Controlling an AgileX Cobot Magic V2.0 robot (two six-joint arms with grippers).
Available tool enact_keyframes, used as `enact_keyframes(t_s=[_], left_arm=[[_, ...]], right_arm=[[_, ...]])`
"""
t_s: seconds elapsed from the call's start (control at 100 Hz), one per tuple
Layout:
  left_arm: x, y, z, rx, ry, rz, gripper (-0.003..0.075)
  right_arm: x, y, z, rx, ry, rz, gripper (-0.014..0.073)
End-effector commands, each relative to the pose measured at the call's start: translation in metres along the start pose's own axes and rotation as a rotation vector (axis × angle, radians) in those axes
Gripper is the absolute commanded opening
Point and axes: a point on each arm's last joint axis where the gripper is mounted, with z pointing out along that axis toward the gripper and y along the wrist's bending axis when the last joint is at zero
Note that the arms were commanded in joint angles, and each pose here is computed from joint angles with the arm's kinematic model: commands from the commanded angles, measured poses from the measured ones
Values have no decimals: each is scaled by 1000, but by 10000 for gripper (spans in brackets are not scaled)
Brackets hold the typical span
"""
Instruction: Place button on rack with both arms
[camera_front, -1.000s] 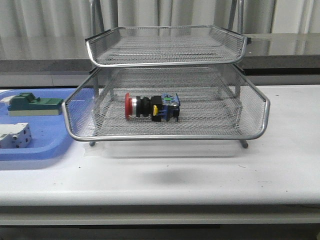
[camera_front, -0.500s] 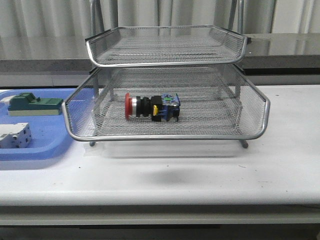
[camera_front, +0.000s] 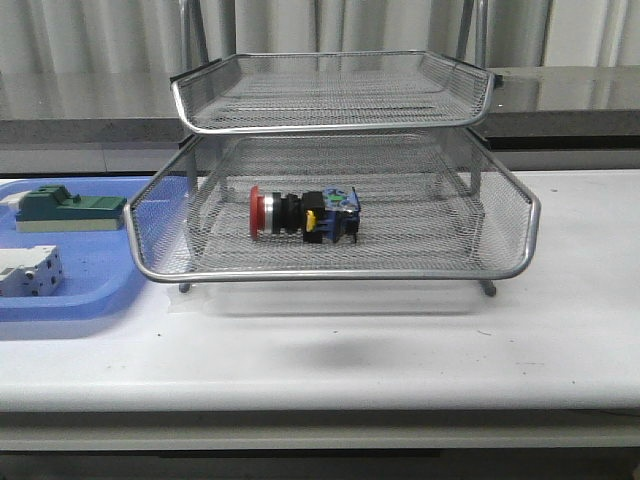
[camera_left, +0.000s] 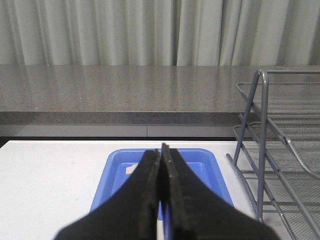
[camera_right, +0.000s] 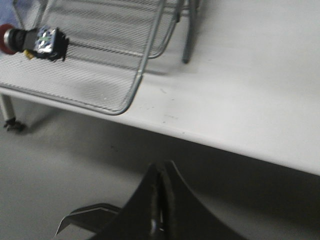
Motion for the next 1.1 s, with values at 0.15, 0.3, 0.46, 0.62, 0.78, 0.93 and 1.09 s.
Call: enact_keyframes(t_s=[0.15,0.3,0.46,0.62,0.78,0.93,1.09], left_arm=[[-15,3,0,-35,-84,-20,-20],[-15,3,0,-35,-84,-20,-20],[-15,3,0,-35,-84,-20,-20],[-15,3,0,-35,-84,-20,-20],[-15,3,0,-35,-84,-20,-20],[-15,3,0,-35,-84,-20,-20],[-15,3,0,-35,-84,-20,-20]], right_arm=[[-27,8,39,-210,-12,-119,-69],[-28,19,66,-290,40,-245,-69],[-25,40,92,-351,86,-388,-69],[-20,62,113,-385,95,-533,-69],[-15,81,133,-387,81,-632,-69],[-10,91,150,-376,82,-676,-69],[-4,93,167,-365,110,-694,-69]])
